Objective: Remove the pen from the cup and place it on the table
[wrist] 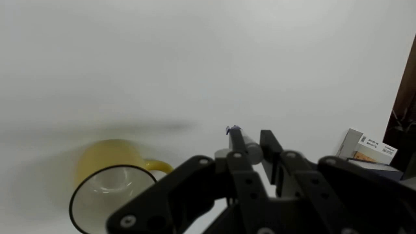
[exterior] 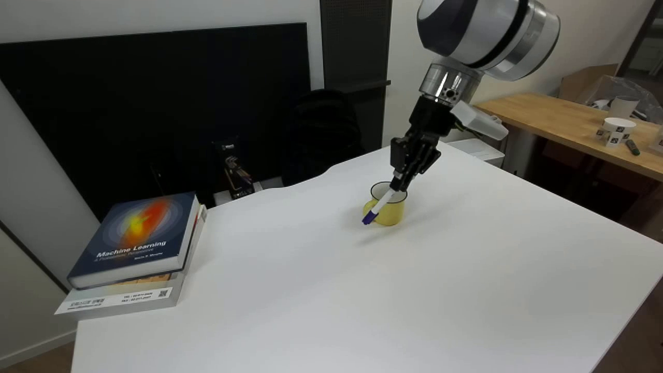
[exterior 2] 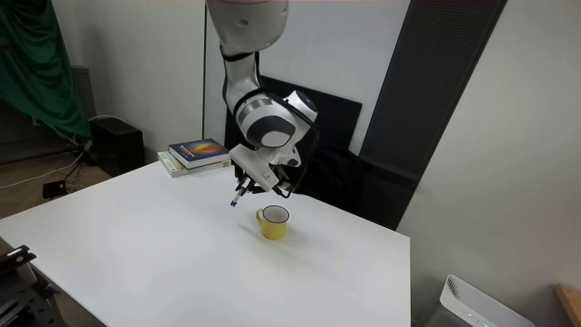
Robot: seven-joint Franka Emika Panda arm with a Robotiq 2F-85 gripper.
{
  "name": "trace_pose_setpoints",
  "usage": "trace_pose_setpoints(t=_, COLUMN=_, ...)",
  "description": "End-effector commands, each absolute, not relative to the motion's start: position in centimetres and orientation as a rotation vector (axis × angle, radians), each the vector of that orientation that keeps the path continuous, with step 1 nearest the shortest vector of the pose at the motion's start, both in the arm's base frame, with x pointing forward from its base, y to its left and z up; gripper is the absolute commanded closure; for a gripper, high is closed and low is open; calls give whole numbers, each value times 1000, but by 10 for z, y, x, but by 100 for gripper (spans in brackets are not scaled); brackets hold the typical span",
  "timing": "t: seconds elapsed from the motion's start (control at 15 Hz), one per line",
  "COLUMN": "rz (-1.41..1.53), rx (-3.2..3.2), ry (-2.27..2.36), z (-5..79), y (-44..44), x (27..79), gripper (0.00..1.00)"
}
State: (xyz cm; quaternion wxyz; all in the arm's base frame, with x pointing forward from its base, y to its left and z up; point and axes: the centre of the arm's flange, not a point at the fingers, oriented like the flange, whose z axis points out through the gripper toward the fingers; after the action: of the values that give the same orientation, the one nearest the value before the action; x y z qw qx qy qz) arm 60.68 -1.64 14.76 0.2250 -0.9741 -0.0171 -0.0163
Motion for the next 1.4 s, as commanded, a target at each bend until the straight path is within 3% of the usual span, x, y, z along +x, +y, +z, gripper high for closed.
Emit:
trace_pose_setpoints(t=0.0, rz=11, rx=-2600, ry=86, z=143, y=-49, x=568, gripper=96)
trace_pose_setpoints(t=0.47, rz=58, rx=-2405, ry=353, z=86, y=-129, x=510, gripper=96)
trace_pose_setpoints(t=1.33, rz=271, rx=-2087, ry=492, z=-22, y=-196, x=488, gripper=96)
